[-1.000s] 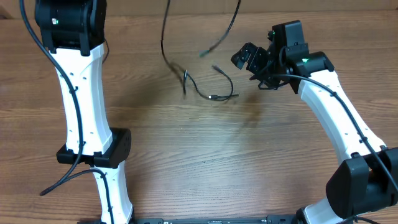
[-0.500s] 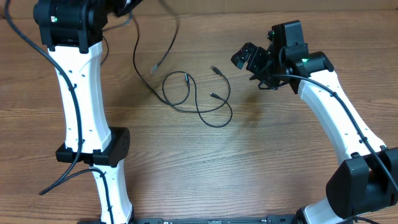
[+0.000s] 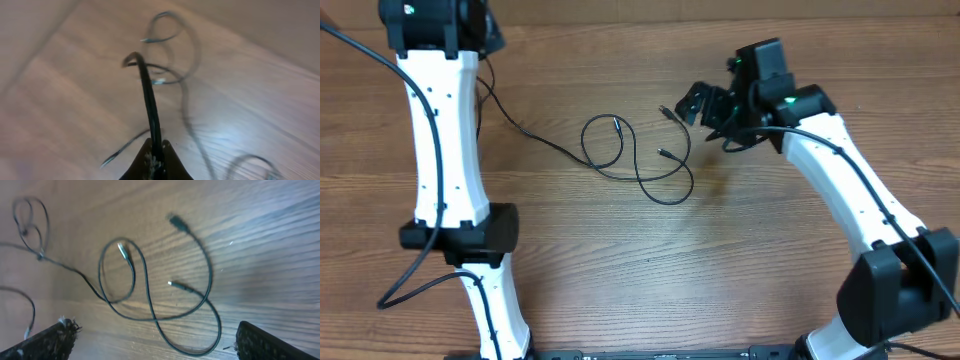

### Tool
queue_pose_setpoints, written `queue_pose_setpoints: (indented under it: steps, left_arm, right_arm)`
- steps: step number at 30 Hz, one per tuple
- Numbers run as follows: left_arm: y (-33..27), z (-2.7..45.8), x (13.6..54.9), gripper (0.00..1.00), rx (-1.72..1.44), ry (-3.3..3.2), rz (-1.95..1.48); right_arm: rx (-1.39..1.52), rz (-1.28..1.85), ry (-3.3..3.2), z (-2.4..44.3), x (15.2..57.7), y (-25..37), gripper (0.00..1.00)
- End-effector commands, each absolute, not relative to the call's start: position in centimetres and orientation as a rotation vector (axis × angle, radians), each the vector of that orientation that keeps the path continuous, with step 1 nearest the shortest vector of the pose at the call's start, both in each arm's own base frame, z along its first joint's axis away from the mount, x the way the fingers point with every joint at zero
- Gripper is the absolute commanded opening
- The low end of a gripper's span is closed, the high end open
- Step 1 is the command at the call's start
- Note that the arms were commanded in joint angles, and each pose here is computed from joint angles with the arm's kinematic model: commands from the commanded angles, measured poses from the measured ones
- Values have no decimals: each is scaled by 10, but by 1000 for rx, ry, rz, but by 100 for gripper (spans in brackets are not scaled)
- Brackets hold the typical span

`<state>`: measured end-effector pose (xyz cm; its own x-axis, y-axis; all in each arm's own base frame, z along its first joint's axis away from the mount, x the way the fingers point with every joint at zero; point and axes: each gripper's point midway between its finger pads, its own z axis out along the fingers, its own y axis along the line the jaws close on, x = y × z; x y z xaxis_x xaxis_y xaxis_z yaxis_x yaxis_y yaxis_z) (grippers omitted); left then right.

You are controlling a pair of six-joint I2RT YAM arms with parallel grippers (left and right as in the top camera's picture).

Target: Untangle cables

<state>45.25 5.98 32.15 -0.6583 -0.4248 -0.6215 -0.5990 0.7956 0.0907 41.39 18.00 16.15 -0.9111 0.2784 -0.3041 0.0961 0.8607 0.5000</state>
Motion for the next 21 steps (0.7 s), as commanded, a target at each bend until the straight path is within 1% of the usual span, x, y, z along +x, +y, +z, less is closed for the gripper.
queue_pose_setpoints:
  steps: [1,3,10,11,12,13,14,16,17,19,20,21]
  left_arm:
    - [119,315,432,4,-988,2313,557]
    - [159,297,417,4,-1188,2285,605]
    - [230,258,374,4,-1571,2198,689]
    - [235,255,370,5,-1601,2187,700]
    - [253,245,356,7,-1678,2165,746]
    - [260,240,352,7,-1699,2159,761]
    - [270,234,347,9,-1729,2145,772]
    - [285,224,343,21,-1754,2139,773]
    - [289,218,342,30,-1755,2155,766]
    - [290,203,345,62,-1733,2246,681]
    - [286,195,348,65,-1704,2312,612]
    - [281,188,351,65,-1673,2374,541]
  right_arm:
    - [209,653,2725,141,408,191,100]
    - [204,653,2733,138,408,194,100]
    - [201,656,2722,139,410,194,100]
    - [201,657,2722,139,410,194,100]
    - [201,657,2722,139,410,194,100]
    - [201,657,2722,139,410,194,100]
    - [201,657,2722,139,410,194,100]
    - [201,657,2722,139,410,194,100]
    - [201,657,2722,139,410,194,100]
    - [200,659,2718,140,411,195,100]
    - [199,660,2714,140,412,195,100]
    - [197,662,2710,140,412,195,100]
